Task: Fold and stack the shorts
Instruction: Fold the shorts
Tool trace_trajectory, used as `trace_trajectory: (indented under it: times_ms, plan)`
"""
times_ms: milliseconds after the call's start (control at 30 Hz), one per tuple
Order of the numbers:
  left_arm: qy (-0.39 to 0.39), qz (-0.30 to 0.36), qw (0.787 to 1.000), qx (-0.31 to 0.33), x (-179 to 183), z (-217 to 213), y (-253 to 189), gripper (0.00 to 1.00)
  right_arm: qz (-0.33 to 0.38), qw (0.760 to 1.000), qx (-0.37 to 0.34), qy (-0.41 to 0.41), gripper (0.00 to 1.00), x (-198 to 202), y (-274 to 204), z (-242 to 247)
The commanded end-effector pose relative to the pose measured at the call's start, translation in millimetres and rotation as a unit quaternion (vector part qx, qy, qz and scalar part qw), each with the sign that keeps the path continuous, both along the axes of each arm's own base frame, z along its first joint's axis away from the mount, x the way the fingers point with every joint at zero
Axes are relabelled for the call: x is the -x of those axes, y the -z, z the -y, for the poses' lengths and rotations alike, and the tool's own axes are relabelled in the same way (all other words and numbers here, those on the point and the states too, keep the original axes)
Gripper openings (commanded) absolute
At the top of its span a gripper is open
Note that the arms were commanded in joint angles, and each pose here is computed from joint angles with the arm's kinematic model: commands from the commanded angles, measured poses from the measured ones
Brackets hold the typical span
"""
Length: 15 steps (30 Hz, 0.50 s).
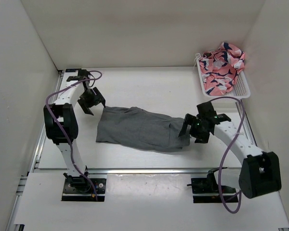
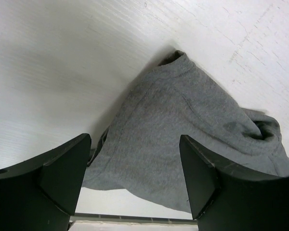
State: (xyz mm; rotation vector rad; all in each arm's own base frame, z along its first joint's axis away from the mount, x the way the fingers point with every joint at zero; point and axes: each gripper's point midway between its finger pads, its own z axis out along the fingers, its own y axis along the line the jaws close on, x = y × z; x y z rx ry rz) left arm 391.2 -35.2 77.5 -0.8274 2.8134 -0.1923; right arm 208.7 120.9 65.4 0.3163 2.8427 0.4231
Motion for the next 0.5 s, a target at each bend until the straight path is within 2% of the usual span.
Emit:
trace_trajectory:
  times_ms: [0, 100, 233, 300, 333, 467]
  plan:
    - [0.009, 0.051, 0.999, -0.001, -4.3, -1.7, -39.5, 0.85, 0.028, 0.998, -0.04, 0.046, 1.0, -9.0, -14.3, 4.9]
    - [0.009, 0.051, 0.999, -0.001, -1.9, -1.7, -40.2, 0.85, 0.023, 0.993, -0.108, 0.051, 1.0, -3.4, -18.5, -7.9]
    - [0.013, 0.045, 0.999, -0.002, 4.0, -2.0, -36.7, 0.85, -0.001, 0.981, -0.177, 0.083, 0.95, 8.7, -13.9, -23.9]
    - [0.013, 0.04, 0.999, -0.002, 6.8, -2.0, -33.6, 0.85, -0.016, 0.974, -0.192, 0.122, 0.93, 17.6, -6.1, -24.6]
    - [0.013, 0.044, 0.999, -0.002, 6.8, -2.0, -36.9, 0.85, 0.0, 0.97, -0.203, 0.135, 0.88, 15.6, -9.0, -23.8]
    - [0.017, 0.044, 0.999, -0.003, 9.3, -2.4, -37.4, 0.85, -0.008, 0.953, -0.229, 0.197, 0.85, 26.9, 2.3, -20.0]
